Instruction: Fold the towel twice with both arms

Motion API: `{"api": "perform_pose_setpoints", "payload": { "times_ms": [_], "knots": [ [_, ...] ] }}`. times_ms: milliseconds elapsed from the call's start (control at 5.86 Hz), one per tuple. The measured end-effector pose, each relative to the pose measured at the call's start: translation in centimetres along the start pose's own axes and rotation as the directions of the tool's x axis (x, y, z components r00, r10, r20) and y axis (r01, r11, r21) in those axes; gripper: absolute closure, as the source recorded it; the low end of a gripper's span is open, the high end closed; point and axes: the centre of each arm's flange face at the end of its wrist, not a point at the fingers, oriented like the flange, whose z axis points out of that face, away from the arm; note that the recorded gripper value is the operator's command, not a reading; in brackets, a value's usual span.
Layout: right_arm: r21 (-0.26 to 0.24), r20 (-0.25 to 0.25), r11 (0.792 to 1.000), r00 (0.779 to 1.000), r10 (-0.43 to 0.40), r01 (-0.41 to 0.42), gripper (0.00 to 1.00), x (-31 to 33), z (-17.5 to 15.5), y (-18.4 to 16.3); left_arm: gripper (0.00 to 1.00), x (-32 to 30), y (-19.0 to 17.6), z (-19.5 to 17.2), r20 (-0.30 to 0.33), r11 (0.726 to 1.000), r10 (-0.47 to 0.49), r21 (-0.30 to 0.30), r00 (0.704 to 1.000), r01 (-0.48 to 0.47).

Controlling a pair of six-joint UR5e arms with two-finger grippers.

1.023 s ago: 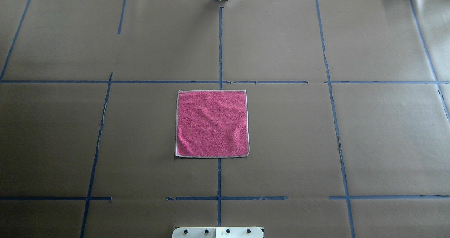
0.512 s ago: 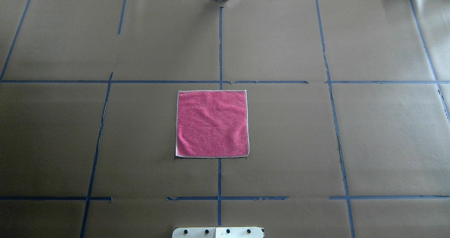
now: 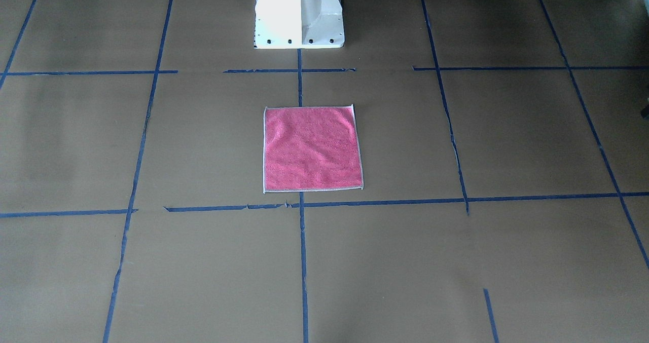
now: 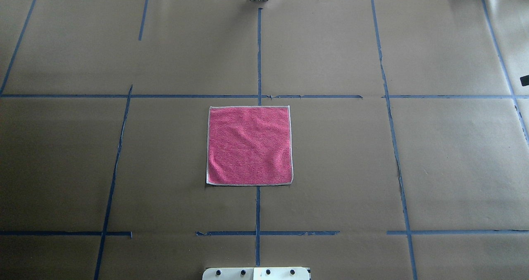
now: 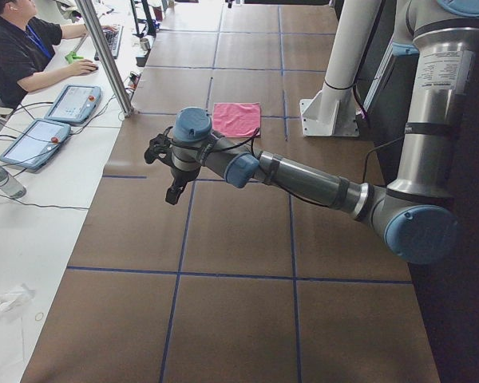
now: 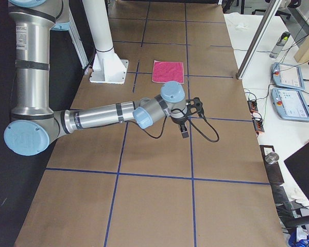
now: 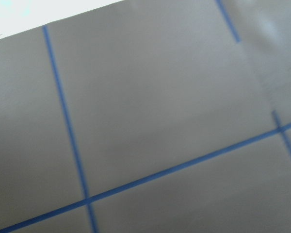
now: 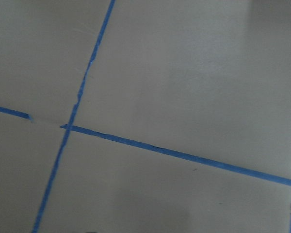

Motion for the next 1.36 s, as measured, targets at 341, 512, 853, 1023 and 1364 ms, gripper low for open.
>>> {"api": "perform_pose_setpoints", "payload": {
  "times_ms": [341,512,853,1023,1364],
  "knots": [
    [-0.087,0.013,0.992,0.996,0.089,-0.087,0.0,-11.1,-0.7,-1.0,0.0,10.5,0.1,5.1,-0.086,0.996,-0.07,-0.061,0.994,0.065],
    [-0.11,-0.001,0.983,0.989,0.148,-0.147,0.0,-16.7,0.5,0.1,0.0,16.8,0.9,6.9,-0.086,0.986,-0.156,-0.079,0.984,0.149],
    [-0.081,-0.023,0.954,0.958,0.286,-0.287,0.0,-28.8,5.5,2.4,0.01,29.1,2.5,11.2,-0.084,0.956,-0.286,-0.087,0.955,0.279],
    [-0.049,-0.029,0.945,0.946,0.323,-0.324,0.01,-34.7,8.6,4.5,0.12,35.6,4.1,14.4,-0.073,0.942,-0.331,-0.092,0.941,0.324],
    [-0.014,-0.058,0.941,0.94,0.336,-0.337,0.01,-42.1,14.5,8.4,0.36,46.2,6.5,20.5,-0.028,0.909,-0.409,-0.093,0.912,0.405]
  ]
}}
